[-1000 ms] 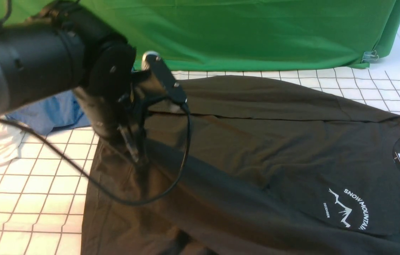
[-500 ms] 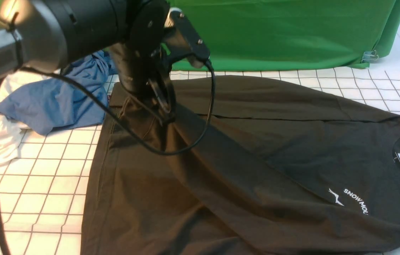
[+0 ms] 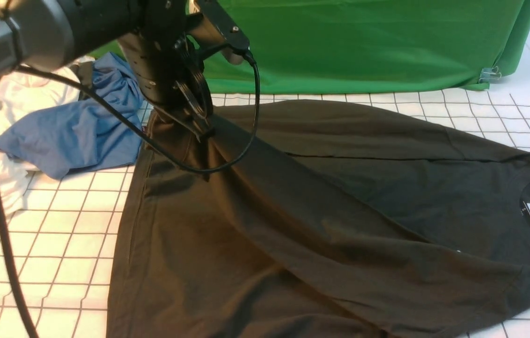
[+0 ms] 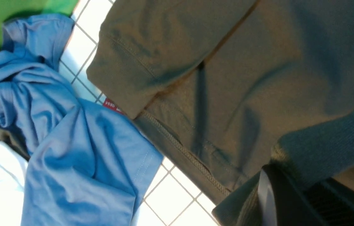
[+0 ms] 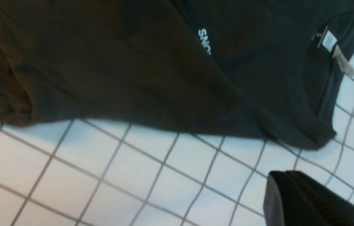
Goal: Fold a long-sleeved shirt over a white checkered tablecloth.
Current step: 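Fold the left side of the black T-shirt inward over its body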
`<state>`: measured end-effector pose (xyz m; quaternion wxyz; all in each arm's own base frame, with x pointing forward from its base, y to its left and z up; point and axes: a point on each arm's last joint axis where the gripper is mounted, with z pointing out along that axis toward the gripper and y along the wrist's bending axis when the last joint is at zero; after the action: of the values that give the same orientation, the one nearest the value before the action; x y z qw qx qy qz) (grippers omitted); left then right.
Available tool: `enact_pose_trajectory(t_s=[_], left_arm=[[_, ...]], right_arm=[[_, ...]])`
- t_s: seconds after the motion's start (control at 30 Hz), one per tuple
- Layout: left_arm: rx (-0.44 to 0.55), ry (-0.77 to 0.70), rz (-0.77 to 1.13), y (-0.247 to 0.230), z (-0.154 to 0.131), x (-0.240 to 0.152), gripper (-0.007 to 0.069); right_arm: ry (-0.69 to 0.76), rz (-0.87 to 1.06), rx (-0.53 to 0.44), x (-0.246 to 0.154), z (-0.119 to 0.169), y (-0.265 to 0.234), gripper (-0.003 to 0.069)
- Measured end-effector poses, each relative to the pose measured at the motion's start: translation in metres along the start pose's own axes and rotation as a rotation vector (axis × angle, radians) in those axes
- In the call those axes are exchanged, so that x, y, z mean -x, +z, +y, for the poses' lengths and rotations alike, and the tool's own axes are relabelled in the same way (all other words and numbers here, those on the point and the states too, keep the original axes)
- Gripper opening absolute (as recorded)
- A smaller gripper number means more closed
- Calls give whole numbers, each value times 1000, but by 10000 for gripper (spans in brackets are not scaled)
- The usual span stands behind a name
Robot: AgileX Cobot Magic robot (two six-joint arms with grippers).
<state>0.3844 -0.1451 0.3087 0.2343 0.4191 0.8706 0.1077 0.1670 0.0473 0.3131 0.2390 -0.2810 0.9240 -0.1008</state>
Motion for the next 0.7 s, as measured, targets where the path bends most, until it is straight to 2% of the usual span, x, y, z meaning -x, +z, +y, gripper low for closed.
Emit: enact_pose_trajectory(t_s=[0.23,0.53,0.7], left_arm=[[11,4,-30,15,0,5,-10],[11,-8,33,49,7,-3,-10],[22,-89,-1,61,20,-7,38]], right_arm=[[-3,-19,0,7,0,7,11],[-4,-25,-3,8,0,7,11],[-5,-33,-5,9,0,7,11]])
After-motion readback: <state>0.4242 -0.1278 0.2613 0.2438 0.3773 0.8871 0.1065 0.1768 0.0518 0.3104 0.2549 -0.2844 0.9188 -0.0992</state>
